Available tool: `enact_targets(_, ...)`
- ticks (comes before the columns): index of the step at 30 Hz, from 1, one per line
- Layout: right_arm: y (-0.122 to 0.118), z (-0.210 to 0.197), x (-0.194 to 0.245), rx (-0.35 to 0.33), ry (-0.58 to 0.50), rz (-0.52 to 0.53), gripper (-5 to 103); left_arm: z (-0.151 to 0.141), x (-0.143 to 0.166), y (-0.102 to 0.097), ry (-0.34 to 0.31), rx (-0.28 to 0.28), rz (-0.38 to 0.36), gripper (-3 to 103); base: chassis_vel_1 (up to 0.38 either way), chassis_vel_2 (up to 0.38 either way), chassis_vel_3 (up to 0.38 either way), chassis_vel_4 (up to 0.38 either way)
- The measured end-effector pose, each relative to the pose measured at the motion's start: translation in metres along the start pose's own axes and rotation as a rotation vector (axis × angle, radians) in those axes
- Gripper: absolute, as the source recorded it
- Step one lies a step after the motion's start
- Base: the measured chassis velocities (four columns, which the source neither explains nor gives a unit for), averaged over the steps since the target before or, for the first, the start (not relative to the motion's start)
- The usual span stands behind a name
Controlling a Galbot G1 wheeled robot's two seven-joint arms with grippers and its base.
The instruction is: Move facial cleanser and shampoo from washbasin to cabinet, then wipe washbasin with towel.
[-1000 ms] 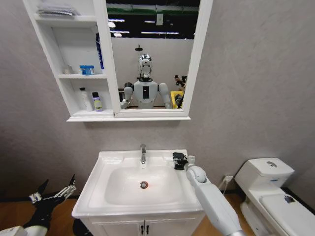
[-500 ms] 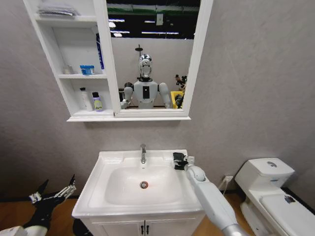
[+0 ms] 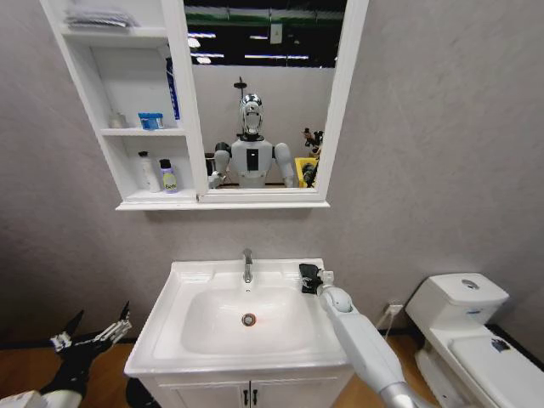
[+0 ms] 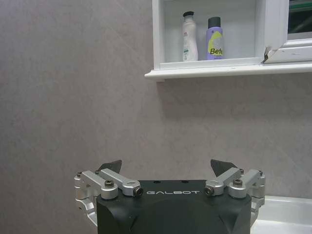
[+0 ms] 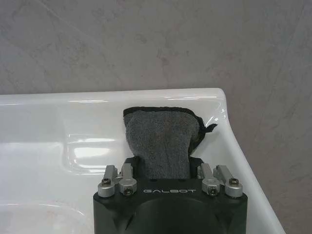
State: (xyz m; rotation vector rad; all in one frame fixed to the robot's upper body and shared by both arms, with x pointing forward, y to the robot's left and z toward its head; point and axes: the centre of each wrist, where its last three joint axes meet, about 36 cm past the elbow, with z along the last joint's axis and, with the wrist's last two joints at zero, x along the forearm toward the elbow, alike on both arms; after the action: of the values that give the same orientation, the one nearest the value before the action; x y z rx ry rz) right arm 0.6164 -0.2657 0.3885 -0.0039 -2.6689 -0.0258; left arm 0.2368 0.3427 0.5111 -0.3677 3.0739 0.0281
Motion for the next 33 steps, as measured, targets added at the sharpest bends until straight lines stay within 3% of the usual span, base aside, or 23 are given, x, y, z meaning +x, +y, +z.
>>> enact_targets(1, 0.0, 0.0, 0.0, 0.0, 0.0, 0.0, 58, 0.0, 0.0, 0.0, 0.0, 0.0, 0.0, 100, 0.0, 0.0, 0.0, 0.0)
enact_targets(4, 0.0, 0.001, 0.003, -0.001, -0.01, -0.004, 41, 0.0, 0.0, 0.0, 0.0, 0.0, 0.0, 100, 0.0, 0.0, 0.0, 0.0)
enact_targets(8, 0.003, 0.001, 0.008, 0.004, -0.029, -0.007, 30, 0.0, 0.0, 0.0, 0.0, 0.0, 0.0, 100, 0.0, 0.0, 0.0, 0.0)
enact_targets(13, 0.034, -0.002, 0.043, 0.038, -0.096, -0.02, 9, 0.0, 0.0, 0.0, 0.0, 0.0, 0.0, 100, 0.0, 0.0, 0.0, 0.0)
enact_targets(14, 0.034, -0.002, 0.043, 0.038, -0.096, -0.02, 9, 0.0, 0.0, 0.0, 0.0, 0.0, 0.0, 100, 0.0, 0.0, 0.0, 0.0)
enact_targets(16, 0.068, 0.008, 0.067, 0.024, -0.083, -0.028, 5, 0.0, 0.0, 0.0, 0.0, 0.0, 0.0, 100, 0.0, 0.0, 0.0, 0.0)
enact_targets(18, 0.076, 0.011, 0.072, 0.019, -0.074, -0.027, 5, 0.0, 0.0, 0.0, 0.0, 0.0, 0.0, 100, 0.0, 0.0, 0.0, 0.0)
enact_targets(19, 0.099, 0.018, 0.087, 0.003, -0.024, -0.029, 5, 0.0, 0.0, 0.0, 0.0, 0.0, 0.0, 100, 0.0, 0.0, 0.0, 0.0)
enact_targets(21, 0.113, 0.026, 0.091, 0.002, 0.04, -0.03, 5, 0.0, 0.0, 0.0, 0.0, 0.0, 0.0, 100, 0.0, 0.0, 0.0, 0.0)
enact_targets(33, 0.119, 0.07, 0.064, 0.061, 0.181, 0.008, 5, 0.0, 0.0, 0.0, 0.0, 0.0, 0.0, 100, 0.0, 0.0, 0.0, 0.0)
